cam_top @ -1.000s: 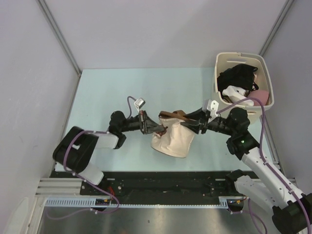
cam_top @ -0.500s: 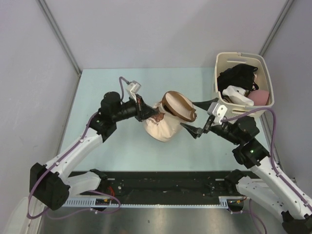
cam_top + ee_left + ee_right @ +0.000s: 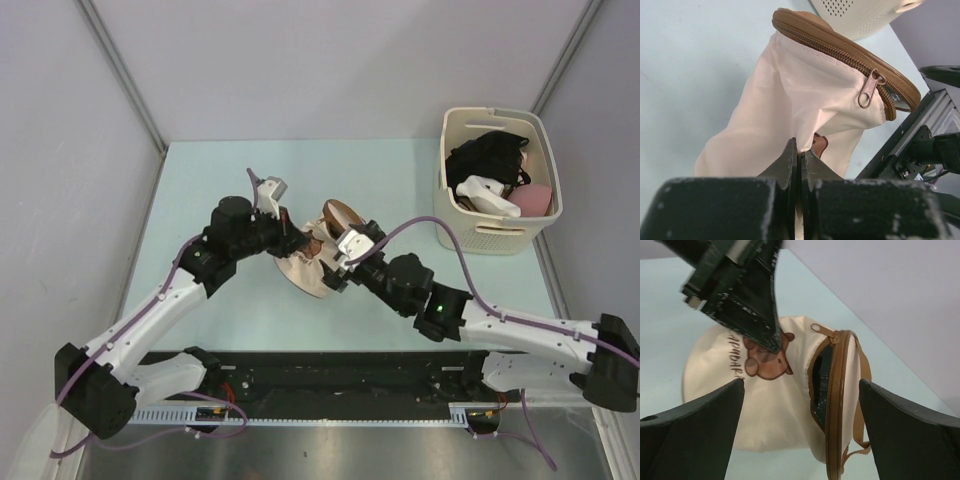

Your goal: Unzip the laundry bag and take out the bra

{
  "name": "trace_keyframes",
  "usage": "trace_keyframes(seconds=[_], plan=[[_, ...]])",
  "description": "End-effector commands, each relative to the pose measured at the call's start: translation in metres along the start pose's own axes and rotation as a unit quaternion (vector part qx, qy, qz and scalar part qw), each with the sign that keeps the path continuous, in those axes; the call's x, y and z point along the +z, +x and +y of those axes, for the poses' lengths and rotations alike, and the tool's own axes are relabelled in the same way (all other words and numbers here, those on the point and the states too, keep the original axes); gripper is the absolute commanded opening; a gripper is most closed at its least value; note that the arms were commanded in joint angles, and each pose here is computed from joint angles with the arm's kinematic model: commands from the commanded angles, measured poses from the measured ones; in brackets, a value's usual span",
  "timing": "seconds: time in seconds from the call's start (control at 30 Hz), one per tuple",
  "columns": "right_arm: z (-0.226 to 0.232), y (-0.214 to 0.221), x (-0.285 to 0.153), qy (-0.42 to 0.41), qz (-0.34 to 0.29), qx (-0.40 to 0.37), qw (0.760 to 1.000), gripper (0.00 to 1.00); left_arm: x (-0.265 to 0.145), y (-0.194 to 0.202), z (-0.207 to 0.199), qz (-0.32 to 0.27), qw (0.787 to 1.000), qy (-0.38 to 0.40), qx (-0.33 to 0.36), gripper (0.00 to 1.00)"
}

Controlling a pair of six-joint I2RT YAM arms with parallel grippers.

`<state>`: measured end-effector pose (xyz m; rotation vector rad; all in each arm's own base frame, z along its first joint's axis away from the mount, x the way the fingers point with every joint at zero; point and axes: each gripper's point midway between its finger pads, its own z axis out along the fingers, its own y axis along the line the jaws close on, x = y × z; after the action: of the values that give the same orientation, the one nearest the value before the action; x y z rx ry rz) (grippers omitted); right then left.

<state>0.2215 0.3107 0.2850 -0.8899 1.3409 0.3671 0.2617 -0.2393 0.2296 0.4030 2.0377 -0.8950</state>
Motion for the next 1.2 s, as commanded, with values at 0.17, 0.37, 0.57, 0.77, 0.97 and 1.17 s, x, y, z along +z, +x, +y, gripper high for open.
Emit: trace_keyframes(seconds=[0.17,0.37,0.57,0.77,0.97,1.17], plan=[[-0.048,-0.019,0.017,0.194,-0.036,0.048,0.979,0.60,-0.012,-0.018,-0.010,-0.039,0.999,0.004,0.021,0.01],[-0.049,-0.004,0.031,0.201,-0.027,0.050,0.978,0.00,-0.015,-0.012,-0.014,-0.036,0.999,0.014,0.021,0.00],[-0.056,-0.003,0.026,0.156,-0.057,0.043,0.985,0.00,-0.032,-0.021,-0.025,-0.034,0.998,0.024,0.042,0.04],[-0.065,-0.001,0.006,0.093,-0.099,0.050,0.989,0.00,-0.046,-0.032,-0.045,-0.035,0.995,0.060,0.068,0.80],[-0.068,0.004,-0.017,0.035,-0.108,0.033,0.993,0.00,-0.061,-0.034,-0.067,-0.018,0.989,0.111,0.098,1.00],[-0.060,0.001,-0.032,-0.022,-0.117,0.019,0.993,0.00,-0.047,-0.041,-0.088,0.000,0.981,0.180,0.078,0.93]])
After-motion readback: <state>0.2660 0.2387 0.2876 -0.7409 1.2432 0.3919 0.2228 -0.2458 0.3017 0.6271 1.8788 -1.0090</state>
